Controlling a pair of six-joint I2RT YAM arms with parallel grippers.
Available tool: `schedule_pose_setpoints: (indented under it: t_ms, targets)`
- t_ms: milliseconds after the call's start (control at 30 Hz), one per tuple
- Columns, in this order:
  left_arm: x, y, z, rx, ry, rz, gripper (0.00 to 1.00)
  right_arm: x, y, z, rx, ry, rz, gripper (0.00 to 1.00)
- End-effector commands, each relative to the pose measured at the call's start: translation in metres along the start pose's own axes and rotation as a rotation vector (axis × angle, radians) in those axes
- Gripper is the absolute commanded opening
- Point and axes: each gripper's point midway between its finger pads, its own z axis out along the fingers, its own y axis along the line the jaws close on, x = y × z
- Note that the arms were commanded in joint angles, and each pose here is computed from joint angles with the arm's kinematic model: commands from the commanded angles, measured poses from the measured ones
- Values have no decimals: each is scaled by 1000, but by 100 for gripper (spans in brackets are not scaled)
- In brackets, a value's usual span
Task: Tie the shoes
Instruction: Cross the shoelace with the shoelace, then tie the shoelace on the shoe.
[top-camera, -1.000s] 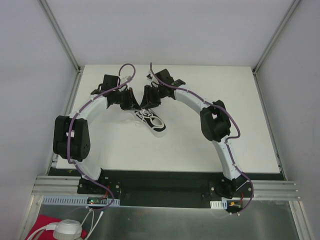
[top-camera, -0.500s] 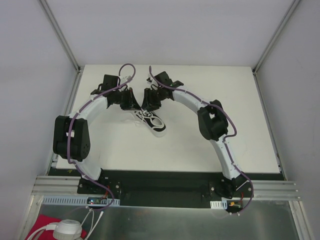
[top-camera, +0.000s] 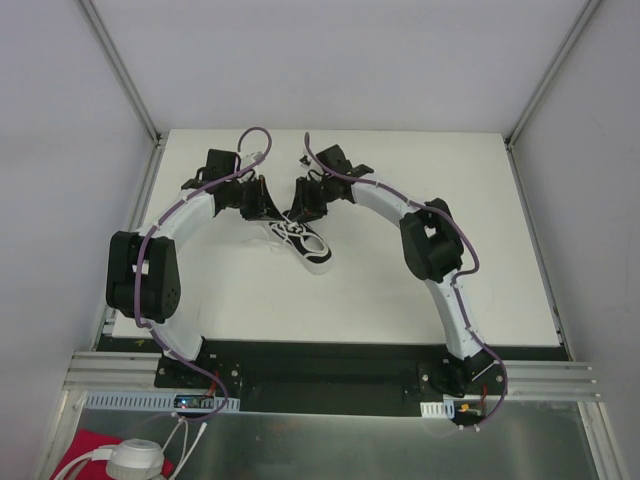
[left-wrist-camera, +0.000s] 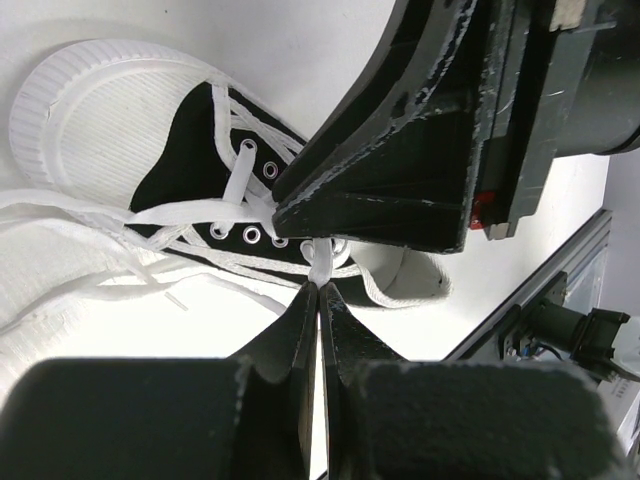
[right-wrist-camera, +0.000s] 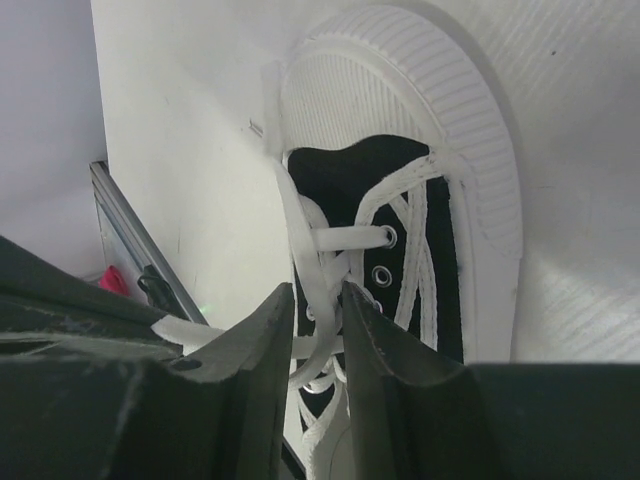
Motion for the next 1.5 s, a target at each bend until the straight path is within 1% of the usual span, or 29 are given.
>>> schedule_pose_setpoints:
  t_ms: [0, 267, 667, 833, 1067, 1133, 1167, 1200, 1300, 1467]
  targets:
    - [-7, -10, -11, 25, -29, 42, 0, -10, 39, -34, -83, -43, -62, 29]
    - [-10, -7, -6, 19, -24, 47, 0, 3, 38, -35, -135, 8, -47, 29]
    - [-20, 12, 12, -23, -9, 36, 0, -1, 45, -40, -267, 34, 32, 30]
    - [-23, 13, 16, -22, -6, 32, 0, 0, 42, -39, -272, 42, 50, 30]
    - [-23, 20, 21, -40, 1, 34, 0, 1, 42, -41, -292, 50, 58, 33]
    - [-24, 21, 22, -40, 2, 33, 0, -1, 42, -41, -297, 41, 59, 35]
    - [-23, 22, 23, -42, 5, 30, 0, -3, 42, -41, -295, 37, 62, 39]
    - [-23, 23, 23, -44, 4, 32, 0, -4, 42, -41, -294, 34, 61, 40]
    - [-22, 26, 25, -47, 9, 31, 0, -8, 37, -40, -263, 6, 55, 43]
    - [-16, 30, 25, -62, 16, 29, 0, -21, 38, -51, -207, -83, -14, 46]
